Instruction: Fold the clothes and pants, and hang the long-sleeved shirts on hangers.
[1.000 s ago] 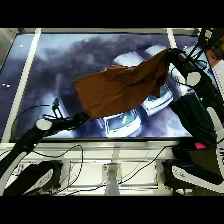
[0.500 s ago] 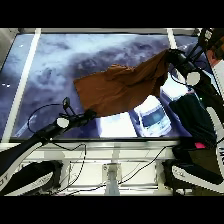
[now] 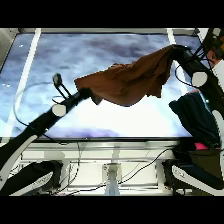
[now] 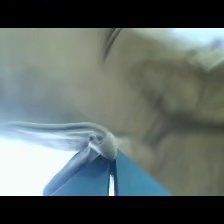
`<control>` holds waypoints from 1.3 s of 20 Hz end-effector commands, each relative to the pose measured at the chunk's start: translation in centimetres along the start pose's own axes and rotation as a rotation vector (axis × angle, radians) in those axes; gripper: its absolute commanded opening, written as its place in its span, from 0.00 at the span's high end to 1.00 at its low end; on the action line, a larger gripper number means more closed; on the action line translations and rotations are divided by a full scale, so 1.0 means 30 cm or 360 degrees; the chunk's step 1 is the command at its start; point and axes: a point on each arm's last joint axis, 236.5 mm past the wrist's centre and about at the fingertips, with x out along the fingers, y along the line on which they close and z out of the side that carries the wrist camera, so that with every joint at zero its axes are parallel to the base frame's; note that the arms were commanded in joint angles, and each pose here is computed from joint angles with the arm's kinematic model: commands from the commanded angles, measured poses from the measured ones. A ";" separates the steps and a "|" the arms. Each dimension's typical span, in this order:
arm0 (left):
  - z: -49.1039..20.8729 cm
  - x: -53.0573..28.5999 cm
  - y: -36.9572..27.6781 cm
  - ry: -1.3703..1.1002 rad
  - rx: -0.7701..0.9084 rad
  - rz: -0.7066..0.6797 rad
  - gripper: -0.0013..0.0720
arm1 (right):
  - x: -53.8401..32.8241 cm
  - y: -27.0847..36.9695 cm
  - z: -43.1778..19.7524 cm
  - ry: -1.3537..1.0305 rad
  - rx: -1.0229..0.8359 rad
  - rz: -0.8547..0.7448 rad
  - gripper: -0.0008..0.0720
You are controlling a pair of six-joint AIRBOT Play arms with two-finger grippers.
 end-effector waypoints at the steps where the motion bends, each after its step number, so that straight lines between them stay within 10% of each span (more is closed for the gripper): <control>1: 0.361 -0.142 -0.109 -0.0395 0.0214 -0.0089 0.96 | -0.095 -0.027 0.083 -0.0028 -0.0047 -0.0026 0.97; 8: 0.788 -0.661 -0.267 -0.1075 0.0456 -0.0166 0.96 | -0.429 0.090 0.242 0.0025 -0.0312 0.0091 0.97; 18: 0.772 -1.193 -0.548 -0.1338 0.0778 -0.0393 0.97 | -1.085 0.401 0.401 -0.0111 -0.0074 0.0507 0.97; 26: 0.622 -0.668 0.213 -0.0321 0.0176 0.0634 0.96 | -0.567 0.191 0.030 0.0633 0.0114 0.0223 0.97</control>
